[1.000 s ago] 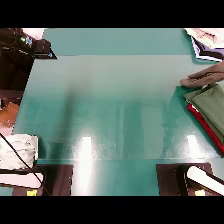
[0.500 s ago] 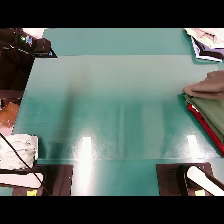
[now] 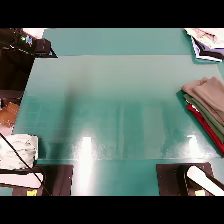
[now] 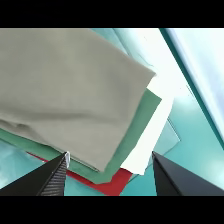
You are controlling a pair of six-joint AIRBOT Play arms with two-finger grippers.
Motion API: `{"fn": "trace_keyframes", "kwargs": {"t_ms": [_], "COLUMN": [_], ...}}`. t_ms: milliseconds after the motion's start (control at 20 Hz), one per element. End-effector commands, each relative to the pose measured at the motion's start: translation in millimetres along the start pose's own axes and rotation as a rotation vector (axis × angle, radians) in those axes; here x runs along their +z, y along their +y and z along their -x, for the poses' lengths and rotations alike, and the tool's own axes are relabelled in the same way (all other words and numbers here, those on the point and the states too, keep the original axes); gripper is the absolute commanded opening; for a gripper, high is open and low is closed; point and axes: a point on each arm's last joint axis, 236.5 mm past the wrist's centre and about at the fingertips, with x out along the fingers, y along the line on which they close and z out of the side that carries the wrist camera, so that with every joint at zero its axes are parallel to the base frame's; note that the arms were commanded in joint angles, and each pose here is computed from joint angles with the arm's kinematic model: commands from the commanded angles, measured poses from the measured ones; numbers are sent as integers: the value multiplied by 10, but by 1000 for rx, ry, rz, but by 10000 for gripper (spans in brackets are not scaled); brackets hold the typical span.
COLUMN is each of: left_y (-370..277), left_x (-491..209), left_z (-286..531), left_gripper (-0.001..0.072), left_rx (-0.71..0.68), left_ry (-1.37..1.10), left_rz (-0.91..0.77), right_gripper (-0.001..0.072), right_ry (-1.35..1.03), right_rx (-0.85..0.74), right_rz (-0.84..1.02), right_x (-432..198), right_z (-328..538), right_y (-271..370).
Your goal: Fold the shirts.
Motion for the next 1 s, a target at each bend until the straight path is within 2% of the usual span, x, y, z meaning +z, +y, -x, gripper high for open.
{"fn": "trace_keyframes", "kwargs": {"t_ms": [0,150,200,350,450,700,950], "left_y": [6,6,0,14,27,39,44], "left_x": [12,50,36,99,154,209,230], "left_z": [0,3,3,4,7,12,12], "left_gripper": [28,27,28,27,28,27,28], "left_rx": [2,3,0,6,11,16,18], "left_ry": [-5,-21,-15,-42,-65,-89,-98], "left_rz": [0,4,10,9,9,9,9], "right_gripper": [591,590,545,217,15,15,15], "right_ry": [-8,-21,-25,-28,-32,-73,-72], "right_rx": [58,316,420,654,728,797,823], "right_rz": [-44,-51,-47,-6,48,190,240], "right_x": [2,42,56,44,4,-85,-167], "right_z": [30,152,244,553,701,925,1012], "right_y": [108,704,948,1536,1809,2276,2432]}}
